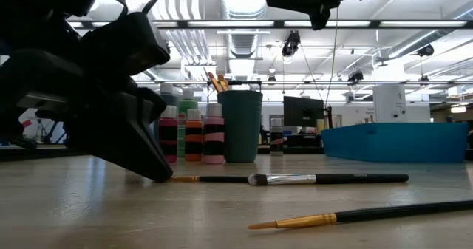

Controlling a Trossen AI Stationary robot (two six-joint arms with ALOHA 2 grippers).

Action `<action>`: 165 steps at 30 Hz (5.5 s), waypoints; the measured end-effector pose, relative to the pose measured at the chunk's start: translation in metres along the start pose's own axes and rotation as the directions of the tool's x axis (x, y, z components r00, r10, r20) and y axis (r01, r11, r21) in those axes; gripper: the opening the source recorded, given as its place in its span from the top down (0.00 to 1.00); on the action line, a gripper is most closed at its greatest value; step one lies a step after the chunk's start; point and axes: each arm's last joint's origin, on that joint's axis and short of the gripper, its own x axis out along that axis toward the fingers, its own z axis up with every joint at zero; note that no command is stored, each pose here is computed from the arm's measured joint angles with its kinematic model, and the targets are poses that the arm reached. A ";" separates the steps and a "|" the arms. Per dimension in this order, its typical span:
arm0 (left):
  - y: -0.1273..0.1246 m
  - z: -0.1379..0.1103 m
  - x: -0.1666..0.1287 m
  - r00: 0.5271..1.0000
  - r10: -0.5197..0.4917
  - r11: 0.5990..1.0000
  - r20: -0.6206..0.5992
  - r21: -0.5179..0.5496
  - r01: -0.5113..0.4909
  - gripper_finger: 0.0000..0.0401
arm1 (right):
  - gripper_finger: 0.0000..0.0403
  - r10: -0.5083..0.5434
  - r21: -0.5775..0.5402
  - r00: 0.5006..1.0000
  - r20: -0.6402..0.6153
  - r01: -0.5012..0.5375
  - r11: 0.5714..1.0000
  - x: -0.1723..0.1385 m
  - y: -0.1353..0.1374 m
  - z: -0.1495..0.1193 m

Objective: Pick & Place Paint Supplies
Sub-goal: Put the gold paint brush into the green cup

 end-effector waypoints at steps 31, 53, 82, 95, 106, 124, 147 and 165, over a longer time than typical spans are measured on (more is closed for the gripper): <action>0.013 0.020 -0.027 0.998 0.050 0.995 0.037 0.079 -0.053 1.00 | 0.65 0.271 0.132 0.883 -0.384 -0.238 0.962 0.083 0.074 -0.076; 0.019 0.037 -0.037 0.996 0.061 0.991 0.058 0.115 -0.068 1.00 | 0.66 0.201 0.098 0.786 -0.584 -0.178 0.979 0.138 0.097 -0.113; 0.027 0.049 -0.069 0.979 0.166 0.978 0.122 0.104 -0.179 0.66 | 0.98 -0.026 0.039 0.831 -0.556 0.058 0.998 0.094 0.073 -0.090; 0.043 0.045 -0.103 0.870 0.318 0.942 0.377 -0.022 -0.335 0.58 | 0.98 -0.146 0.149 0.955 0.260 0.110 0.983 0.042 0.004 -0.040; 0.048 0.051 -0.110 0.820 0.367 0.918 0.439 -0.030 -0.395 0.58 | 0.98 -0.065 0.083 0.885 0.460 0.031 0.996 0.069 -0.051 -0.019; 0.052 0.056 -0.119 0.794 0.386 0.909 0.469 -0.050 -0.413 0.58 | 0.97 -0.064 0.128 0.903 0.424 0.011 0.992 0.119 -0.085 -0.065; 0.054 0.059 -0.127 0.782 0.388 0.907 0.487 -0.054 -0.417 0.58 | 0.97 -0.072 0.151 0.939 0.335 0.022 0.988 0.128 -0.087 -0.096; 0.054 0.059 -0.127 0.782 0.388 0.908 0.487 -0.055 -0.416 0.58 | 0.95 -0.095 0.153 0.956 0.279 0.053 0.987 0.130 -0.088 -0.101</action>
